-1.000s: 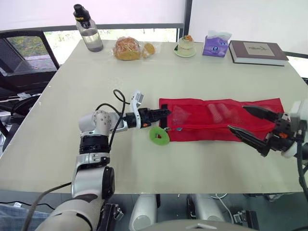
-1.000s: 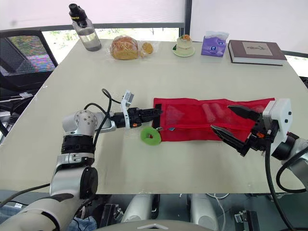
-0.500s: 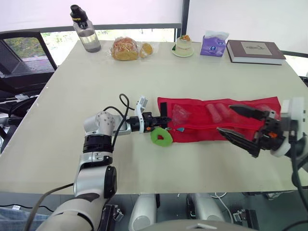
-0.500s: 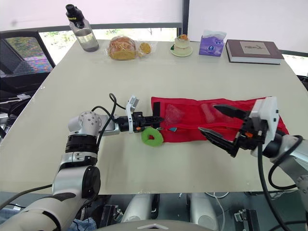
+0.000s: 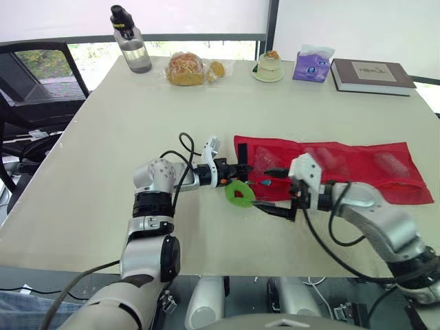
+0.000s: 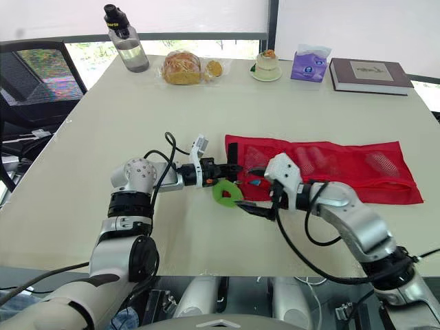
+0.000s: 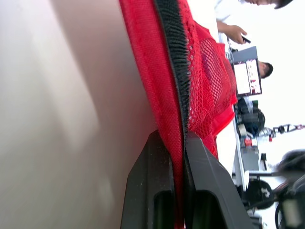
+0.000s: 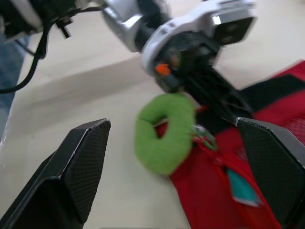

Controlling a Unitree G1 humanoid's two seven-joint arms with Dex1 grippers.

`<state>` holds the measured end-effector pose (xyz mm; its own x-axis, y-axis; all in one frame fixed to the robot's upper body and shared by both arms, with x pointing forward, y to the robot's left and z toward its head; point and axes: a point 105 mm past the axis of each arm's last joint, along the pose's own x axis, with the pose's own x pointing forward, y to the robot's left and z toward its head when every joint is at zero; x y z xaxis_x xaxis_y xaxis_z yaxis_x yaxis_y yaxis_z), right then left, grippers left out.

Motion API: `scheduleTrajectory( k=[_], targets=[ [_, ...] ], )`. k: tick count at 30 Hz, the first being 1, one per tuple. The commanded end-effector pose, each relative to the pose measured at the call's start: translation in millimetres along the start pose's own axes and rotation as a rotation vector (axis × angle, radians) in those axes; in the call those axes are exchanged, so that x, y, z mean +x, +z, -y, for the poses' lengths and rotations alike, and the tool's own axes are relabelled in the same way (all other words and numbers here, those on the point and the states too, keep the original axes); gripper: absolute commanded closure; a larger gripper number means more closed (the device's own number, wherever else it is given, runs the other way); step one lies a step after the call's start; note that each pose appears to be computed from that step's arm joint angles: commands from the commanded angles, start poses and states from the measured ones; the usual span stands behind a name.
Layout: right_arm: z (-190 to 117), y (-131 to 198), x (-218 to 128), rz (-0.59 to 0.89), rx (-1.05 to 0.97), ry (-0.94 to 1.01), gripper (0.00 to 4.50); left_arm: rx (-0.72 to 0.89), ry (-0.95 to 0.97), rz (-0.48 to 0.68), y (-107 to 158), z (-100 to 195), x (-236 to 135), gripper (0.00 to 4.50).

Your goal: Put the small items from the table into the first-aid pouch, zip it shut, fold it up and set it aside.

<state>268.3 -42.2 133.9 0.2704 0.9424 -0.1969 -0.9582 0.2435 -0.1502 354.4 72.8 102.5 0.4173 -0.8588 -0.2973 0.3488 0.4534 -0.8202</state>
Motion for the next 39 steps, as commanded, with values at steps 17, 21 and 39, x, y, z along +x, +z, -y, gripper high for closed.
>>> scheduleTrajectory(
  k=[17,21,39],
  targets=[
    [6,-63,27,-0.382,-0.075,-0.003,0.57,-0.103,-0.039,-0.053,-15,6,8,4.5],
    [3,-64,24,-0.391,-0.073,-0.001,2.16,-0.108,-0.037,-0.049,-12,5,8,4.5],
    [20,-17,-37,-0.025,0.286,-0.3,4.45,-0.024,0.009,-0.063,-12,-9,-7,4.5]
  ],
)
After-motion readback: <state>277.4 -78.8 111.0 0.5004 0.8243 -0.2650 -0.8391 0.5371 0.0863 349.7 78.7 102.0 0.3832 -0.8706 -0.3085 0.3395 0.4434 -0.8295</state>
